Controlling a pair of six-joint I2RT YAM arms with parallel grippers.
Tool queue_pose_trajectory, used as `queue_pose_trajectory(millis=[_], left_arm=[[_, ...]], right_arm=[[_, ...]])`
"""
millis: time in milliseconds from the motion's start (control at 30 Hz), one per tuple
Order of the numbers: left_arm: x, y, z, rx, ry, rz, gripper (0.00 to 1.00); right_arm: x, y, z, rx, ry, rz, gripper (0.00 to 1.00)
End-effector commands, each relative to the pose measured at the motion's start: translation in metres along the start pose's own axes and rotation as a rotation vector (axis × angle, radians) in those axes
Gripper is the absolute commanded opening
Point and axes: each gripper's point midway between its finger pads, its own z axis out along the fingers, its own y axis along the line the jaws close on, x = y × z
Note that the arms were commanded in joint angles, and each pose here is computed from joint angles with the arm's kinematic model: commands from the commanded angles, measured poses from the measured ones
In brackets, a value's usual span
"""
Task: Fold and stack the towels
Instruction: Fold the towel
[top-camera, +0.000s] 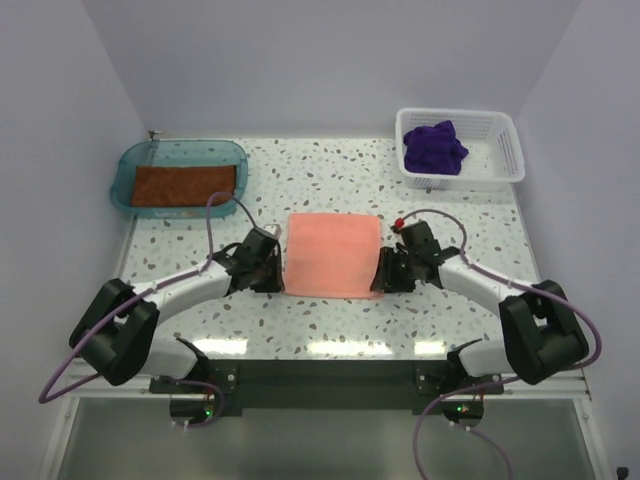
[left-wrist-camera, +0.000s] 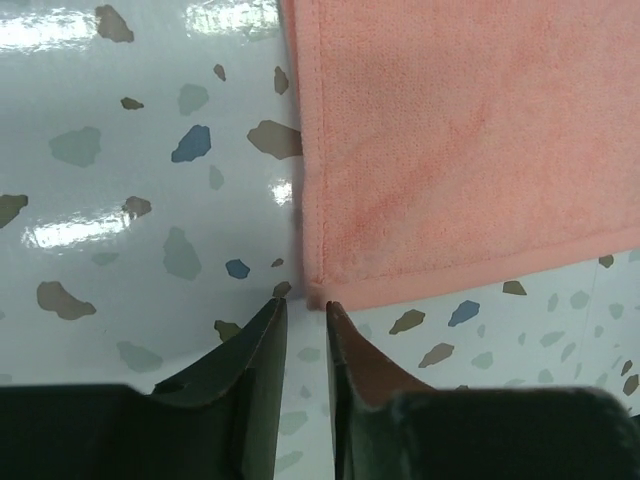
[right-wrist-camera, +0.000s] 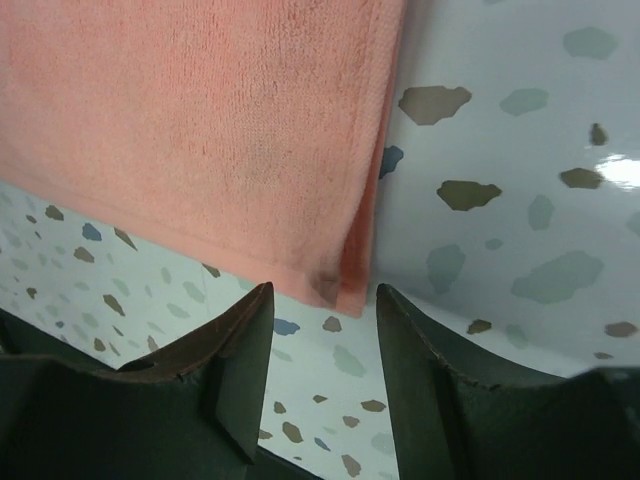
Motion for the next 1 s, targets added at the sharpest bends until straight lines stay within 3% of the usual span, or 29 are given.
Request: queue_pose_trajectory(millis=[0, 33, 133, 233, 333, 600, 967], left_arm=[[-0.013, -0.001, -0.013, -0.013, -0.064, -0.021, 0.29], [-0.014, -0.001, -0.017, -0.012, -0.072, -0.024, 0.41], [-0.022, 0.000, -0.028, -0.021, -0.110, -0.030, 0.60], [-0.035, -0.013, -0.038, 0.018, -0.138, -0.033, 0.72], [-0.043, -0.028, -0.046, 0.071, -0.142, -0.033, 0.76], [-0.060, -0.058, -0.046, 0.164, -0.167, -0.030, 0.66], [-0.089, -0.061, -0.010, 0.082, -0.193, 0.011, 0.53]], right_arm=[[-0.024, -0.002, -0.026, 0.080, -0.083, -0.070, 0.50], [-0.029, -0.001, -0.031, 0.090, -0.101, -0.083, 0.52], [-0.051, 0.006, -0.048, 0.110, -0.171, -0.129, 0.55], [-0.075, 0.009, -0.056, 0.141, -0.232, -0.164, 0.55], [-0.086, 0.015, -0.057, 0.141, -0.227, -0.192, 0.54], [-0.058, 0.027, -0.034, 0.012, -0.118, -0.170, 0.23], [-0.008, 0.005, 0.006, 0.008, 0.041, -0.108, 0.21]])
